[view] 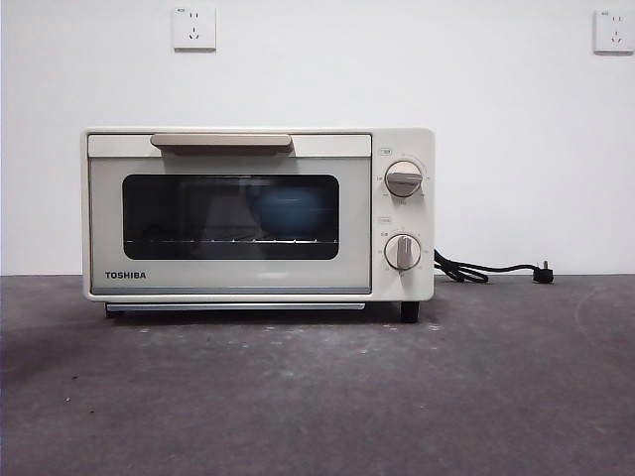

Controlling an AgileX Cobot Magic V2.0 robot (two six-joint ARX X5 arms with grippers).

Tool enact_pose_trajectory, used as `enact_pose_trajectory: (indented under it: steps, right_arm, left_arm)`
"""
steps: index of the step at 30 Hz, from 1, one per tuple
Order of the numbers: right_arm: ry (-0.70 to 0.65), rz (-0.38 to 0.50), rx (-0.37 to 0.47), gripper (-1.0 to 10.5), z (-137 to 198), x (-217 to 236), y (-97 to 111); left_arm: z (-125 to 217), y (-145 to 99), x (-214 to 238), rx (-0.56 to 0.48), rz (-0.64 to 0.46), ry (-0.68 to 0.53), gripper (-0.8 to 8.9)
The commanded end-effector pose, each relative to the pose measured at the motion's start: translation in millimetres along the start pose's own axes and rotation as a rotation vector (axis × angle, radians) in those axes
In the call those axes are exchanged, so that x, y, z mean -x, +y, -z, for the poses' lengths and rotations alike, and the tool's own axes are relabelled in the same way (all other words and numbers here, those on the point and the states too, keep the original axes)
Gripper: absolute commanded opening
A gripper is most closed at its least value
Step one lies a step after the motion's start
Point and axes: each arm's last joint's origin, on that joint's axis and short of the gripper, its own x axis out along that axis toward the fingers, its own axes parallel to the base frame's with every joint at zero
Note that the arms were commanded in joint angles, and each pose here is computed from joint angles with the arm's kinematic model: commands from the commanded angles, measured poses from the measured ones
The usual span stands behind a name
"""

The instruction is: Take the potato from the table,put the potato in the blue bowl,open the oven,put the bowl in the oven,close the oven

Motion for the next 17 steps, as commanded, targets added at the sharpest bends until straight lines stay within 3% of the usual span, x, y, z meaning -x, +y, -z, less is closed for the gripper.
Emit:
enact_pose_trajectory:
  steps: [1,17]
  right_arm:
    - [0.009,-0.002,0.025,-0.2,0.8,0.2,0.2]
    - [-0.008,0.004,-0.007,0.0,-0.2,1.1,0.1]
  left_arm:
    - [0.7,-0.4,0.3,-0.013,0.001,0.001,-0.08]
    - [0.7,-0.3,0.1,-0.001,0.001,0.003,-0.04]
